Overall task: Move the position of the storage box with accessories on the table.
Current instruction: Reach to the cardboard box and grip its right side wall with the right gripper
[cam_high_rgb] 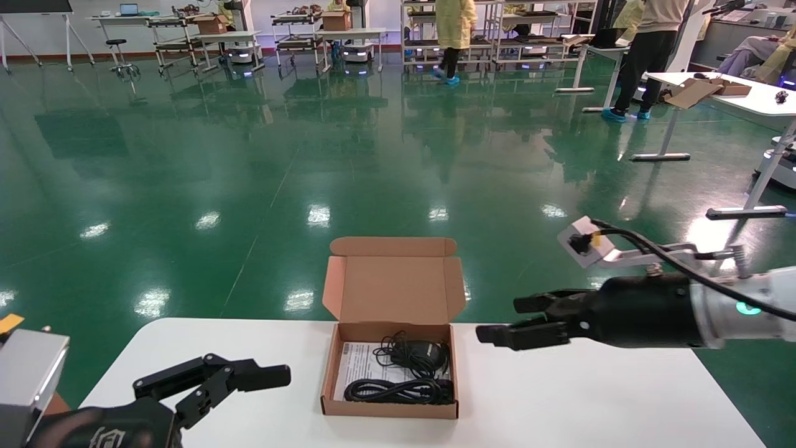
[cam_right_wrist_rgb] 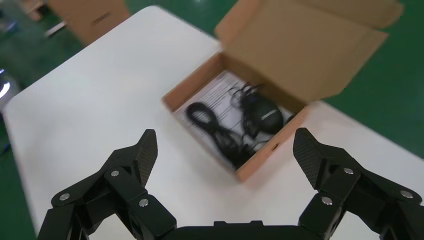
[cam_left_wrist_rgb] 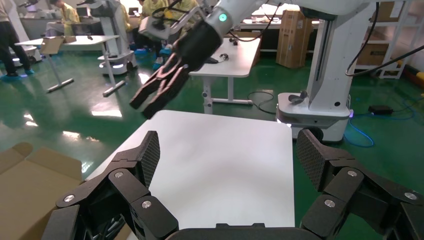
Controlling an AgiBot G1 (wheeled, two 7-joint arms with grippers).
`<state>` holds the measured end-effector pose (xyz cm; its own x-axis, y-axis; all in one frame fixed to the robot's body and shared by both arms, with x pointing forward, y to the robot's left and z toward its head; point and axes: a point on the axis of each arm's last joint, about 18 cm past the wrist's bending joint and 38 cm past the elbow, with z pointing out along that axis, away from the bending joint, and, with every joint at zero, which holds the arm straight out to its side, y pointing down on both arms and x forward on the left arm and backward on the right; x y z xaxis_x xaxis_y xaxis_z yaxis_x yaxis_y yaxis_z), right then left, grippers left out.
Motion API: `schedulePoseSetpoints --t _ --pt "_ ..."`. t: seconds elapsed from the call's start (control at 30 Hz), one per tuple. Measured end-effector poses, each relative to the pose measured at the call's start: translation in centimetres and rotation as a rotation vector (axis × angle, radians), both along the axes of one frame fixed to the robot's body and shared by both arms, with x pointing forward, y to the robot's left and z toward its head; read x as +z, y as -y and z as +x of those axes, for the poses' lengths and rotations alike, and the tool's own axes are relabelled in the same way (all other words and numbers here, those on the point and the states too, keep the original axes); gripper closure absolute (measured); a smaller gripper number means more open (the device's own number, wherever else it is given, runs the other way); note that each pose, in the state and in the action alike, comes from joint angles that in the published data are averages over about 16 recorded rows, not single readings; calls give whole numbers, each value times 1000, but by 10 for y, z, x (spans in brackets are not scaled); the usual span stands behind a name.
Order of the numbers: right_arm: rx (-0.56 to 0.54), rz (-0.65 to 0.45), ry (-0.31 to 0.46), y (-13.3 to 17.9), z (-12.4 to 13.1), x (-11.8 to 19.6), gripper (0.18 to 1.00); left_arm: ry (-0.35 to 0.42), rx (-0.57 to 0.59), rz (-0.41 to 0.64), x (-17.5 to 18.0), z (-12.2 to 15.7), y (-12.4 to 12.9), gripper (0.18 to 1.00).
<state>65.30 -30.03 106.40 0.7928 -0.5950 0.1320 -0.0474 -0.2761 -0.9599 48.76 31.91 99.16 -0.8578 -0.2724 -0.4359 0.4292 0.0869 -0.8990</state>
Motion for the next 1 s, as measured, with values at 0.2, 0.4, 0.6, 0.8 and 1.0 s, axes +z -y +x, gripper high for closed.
schedulePoseSetpoints --t 0.2,0.4,0.6,0.8,1.0 --pt "-44 22 -25 -3 13 -3 179 0 0 0 0 0 0 184" --pt "-90 55 -75 -5 23 -7 179 0 0 0 0 0 0 184" --pt "-185 122 -157 -12 41 -11 179 0 0 0 0 0 0 184" --pt "-292 202 -231 -26 63 -18 179 0 0 0 0 0 0 184" --pt "-375 257 -276 -42 83 -32 179 0 0 0 0 0 0 184"
